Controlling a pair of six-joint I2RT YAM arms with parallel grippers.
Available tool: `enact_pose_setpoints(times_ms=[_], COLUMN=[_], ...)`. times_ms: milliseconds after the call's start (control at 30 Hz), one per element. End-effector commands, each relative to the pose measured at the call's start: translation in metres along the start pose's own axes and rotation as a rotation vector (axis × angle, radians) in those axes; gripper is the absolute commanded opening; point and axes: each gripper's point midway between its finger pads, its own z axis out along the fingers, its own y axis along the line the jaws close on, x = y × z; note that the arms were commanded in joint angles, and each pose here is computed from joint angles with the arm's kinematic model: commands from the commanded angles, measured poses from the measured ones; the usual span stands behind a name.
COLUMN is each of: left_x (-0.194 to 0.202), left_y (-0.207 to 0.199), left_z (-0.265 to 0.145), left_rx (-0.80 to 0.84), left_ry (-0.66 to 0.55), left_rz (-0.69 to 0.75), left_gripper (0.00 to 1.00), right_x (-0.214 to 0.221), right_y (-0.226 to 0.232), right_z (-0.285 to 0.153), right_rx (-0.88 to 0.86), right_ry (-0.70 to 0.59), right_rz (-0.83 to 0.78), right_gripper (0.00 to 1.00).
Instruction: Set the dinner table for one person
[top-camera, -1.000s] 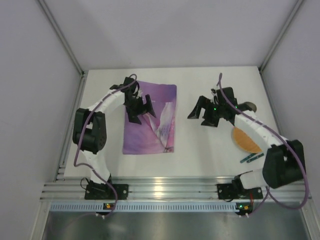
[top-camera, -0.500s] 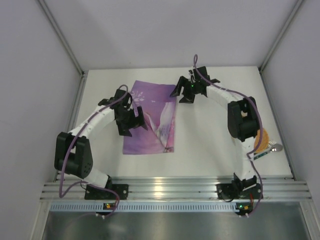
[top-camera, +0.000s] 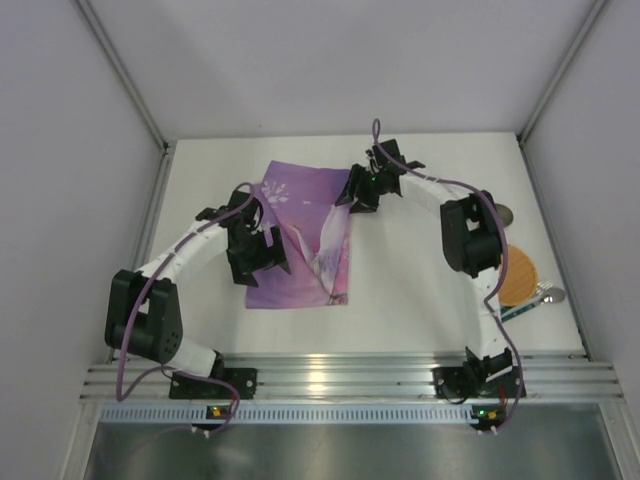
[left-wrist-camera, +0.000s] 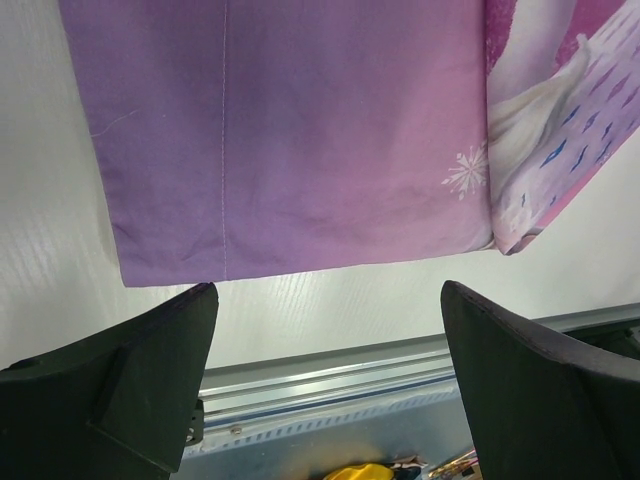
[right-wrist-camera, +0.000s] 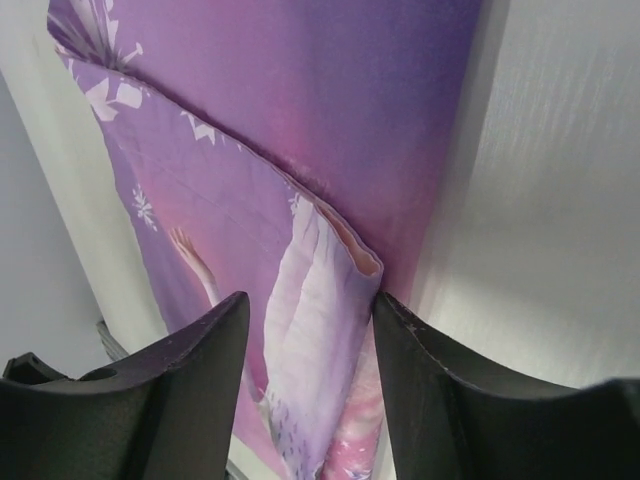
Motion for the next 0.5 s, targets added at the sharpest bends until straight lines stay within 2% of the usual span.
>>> enact_pose_setpoints(times_ms=[0,133,167,233,367,467], left_x=[-0.004,0.002,0.002,0.004,0.005,0.007], left_y=[-0.002,0.002,0.003,0.004,0.006,0.011], left_z=[-0.003,0.002,0.002,0.004,0.005,0.009], left_rx=[0.007,0.006,0.007,0.005,-0.001,-0.012], left_ry=[-0.028,-0.019,-0.019,-0.018,-0.021,-0.014], left_rz=[-0.001,-0.009,-0.012,-0.012,-0.014,-0.017], left_gripper=[0.98,0.99,0.99,0.99,0.99,0.98], right_x=[0.001,0.003,0.002,0.002,-0.002,-0.001], right_y=[0.02,0.016,0.017,0.015,0.015,0.013], right_z=[-0.002,0.006,0.006,0.009,0.008,0.008], right_rx=[-0.021,-0.01,-0.01,-0.001,0.013,0.019], right_ry=[-0.009,0.007,0.007,0.009,-0.006,-0.002], right_rz=[-0.06,-0.052,-0.052,-0.049,-0.051,-0.049], right_gripper=[0.52,0.43,0.37,0.31,0.07,0.0])
